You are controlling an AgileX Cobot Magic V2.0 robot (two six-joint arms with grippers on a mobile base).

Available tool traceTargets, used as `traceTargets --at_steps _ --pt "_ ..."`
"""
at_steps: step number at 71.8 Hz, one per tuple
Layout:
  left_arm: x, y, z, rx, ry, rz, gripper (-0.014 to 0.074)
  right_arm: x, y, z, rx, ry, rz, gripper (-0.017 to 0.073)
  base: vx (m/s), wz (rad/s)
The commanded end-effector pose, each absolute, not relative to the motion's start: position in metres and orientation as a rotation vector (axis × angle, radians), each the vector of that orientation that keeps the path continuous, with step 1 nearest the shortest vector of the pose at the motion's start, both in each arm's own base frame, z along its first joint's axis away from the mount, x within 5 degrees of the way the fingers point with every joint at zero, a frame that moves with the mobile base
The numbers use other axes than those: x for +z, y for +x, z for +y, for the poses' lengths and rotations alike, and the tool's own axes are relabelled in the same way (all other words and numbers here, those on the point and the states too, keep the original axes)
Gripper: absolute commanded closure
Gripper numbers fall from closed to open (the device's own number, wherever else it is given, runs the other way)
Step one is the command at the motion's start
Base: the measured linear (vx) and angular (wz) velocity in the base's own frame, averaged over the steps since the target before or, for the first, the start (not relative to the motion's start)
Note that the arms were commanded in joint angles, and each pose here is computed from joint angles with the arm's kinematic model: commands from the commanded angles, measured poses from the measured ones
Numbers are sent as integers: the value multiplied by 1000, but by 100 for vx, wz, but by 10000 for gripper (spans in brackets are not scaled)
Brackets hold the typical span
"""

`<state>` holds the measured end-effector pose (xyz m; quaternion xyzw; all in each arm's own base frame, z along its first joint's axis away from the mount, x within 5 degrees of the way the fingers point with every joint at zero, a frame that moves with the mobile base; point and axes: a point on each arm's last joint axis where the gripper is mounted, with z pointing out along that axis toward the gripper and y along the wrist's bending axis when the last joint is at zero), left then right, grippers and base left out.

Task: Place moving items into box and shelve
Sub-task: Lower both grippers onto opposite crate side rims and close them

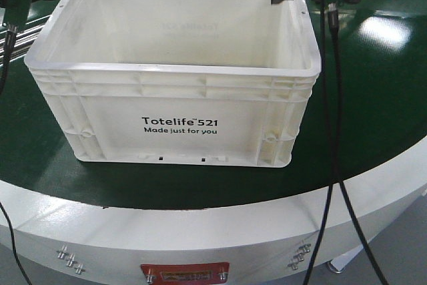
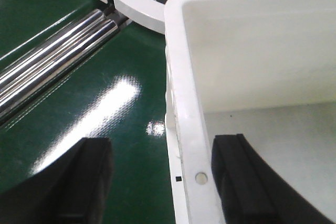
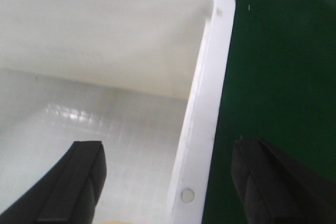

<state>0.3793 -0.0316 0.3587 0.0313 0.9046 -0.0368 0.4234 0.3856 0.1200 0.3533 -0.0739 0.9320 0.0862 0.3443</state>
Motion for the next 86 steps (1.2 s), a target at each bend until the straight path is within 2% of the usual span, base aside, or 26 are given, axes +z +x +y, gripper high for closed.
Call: traceTargets --at_steps 1,40,51,60,76,86 --pt "389 373 -31 -108 57 2142 79 380 380 117 257 -169 2336 15 0 0" --pt "387 373 -31 -108 58 2159 79 361 385 121 289 -113 2440 15 0 0" --pt "386 372 -31 -108 59 2169 79 360 385 121 291 -105 2448 55 0 0" --pt "386 372 -31 -108 59 2169 79 359 385 120 296 -76 2457 181 0 0" --pt "386 372 -31 -108 59 2172 79 359 385 120 287 -99 2457 571 0 0" --pt "385 372 -31 -109 61 2177 79 359 384 120 284 -104 2463 575 0 0"
